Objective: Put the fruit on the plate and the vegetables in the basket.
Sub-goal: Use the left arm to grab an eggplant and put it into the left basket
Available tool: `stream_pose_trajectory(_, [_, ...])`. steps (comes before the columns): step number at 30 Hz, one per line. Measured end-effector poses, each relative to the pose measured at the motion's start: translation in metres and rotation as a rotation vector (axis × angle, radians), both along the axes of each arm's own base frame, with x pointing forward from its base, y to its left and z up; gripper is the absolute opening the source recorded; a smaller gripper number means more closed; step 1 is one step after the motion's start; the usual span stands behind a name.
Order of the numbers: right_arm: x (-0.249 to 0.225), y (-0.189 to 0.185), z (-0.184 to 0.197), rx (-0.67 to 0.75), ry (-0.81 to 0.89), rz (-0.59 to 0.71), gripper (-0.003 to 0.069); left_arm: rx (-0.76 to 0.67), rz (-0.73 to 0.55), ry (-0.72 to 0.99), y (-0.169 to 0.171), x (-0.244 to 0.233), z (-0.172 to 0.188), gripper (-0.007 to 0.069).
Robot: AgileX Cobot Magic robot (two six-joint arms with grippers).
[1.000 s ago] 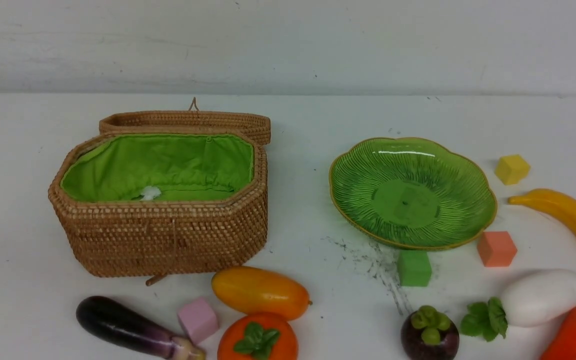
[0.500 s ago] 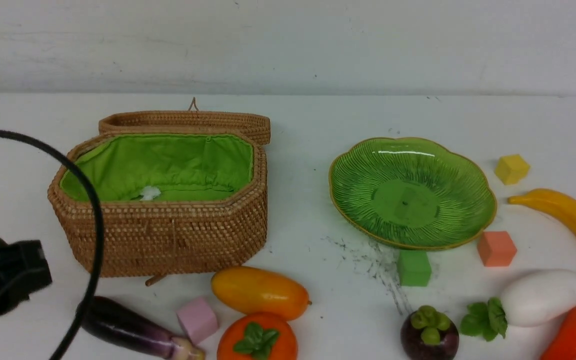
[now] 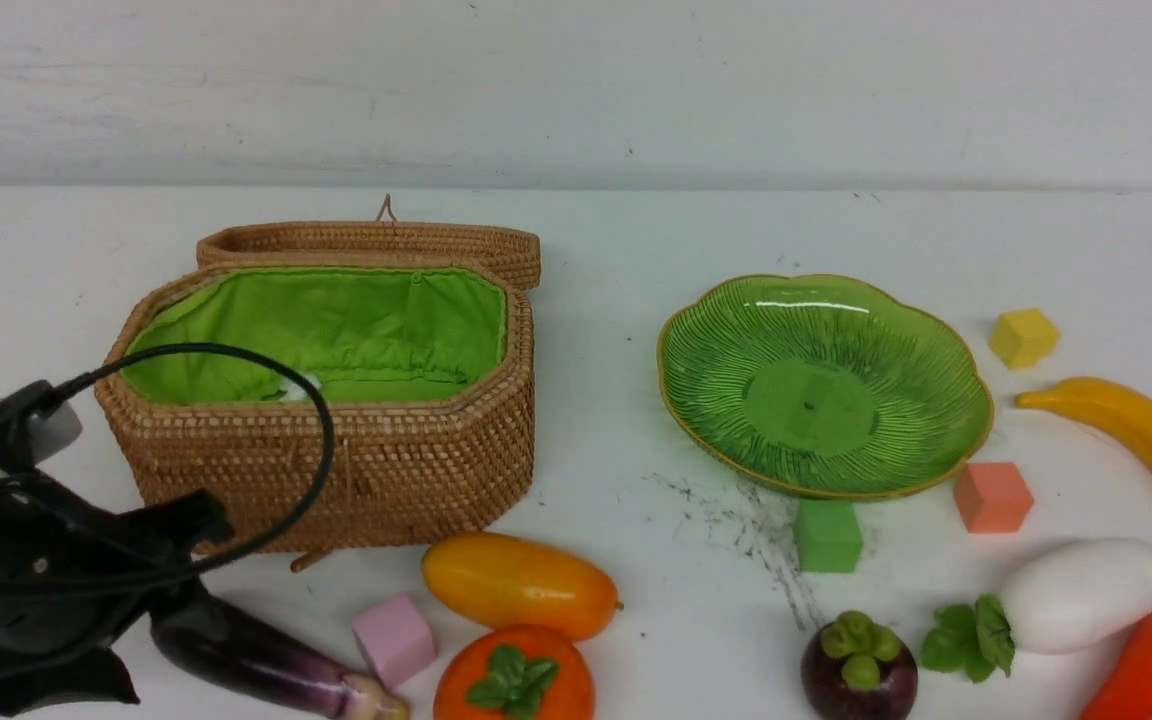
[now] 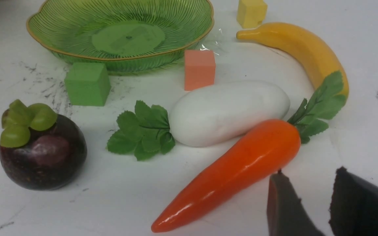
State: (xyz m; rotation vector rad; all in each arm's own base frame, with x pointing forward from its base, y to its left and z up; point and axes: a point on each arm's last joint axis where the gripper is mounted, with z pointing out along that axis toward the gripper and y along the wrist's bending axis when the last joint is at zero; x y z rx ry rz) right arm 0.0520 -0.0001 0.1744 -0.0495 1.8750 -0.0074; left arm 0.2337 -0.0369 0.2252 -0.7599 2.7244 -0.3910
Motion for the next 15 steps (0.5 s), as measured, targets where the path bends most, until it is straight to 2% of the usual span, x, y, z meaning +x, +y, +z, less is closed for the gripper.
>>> stream_pose_trajectory(2, [0.0, 0.0, 0.0, 0.0, 0.0, 0.0, 0.0242, -0.01, 0.053, -0.015, 0.0, 0.012, -0.011, 0.0566])
stream_pose_trajectory(5, [0.0, 0.0, 0.0, 0.0, 0.0, 0.0, 0.0242, -0.015, 0.095, -0.052, 0.0, 0.026, -0.021, 0.0607])
stream_pose_trajectory(9, [0.0, 0.0, 0.0, 0.0, 0.0, 0.0, 0.0242, -0.018, 0.121, -0.027, -0.001, 0.037, -0.041, 0.0606])
stream_pose_trajectory(15, [0.0, 0.0, 0.0, 0.0, 0.0, 0.0, 0.0242, -0.009, 0.128, 0.064, -0.002, 0.042, -0.065, 0.0547])
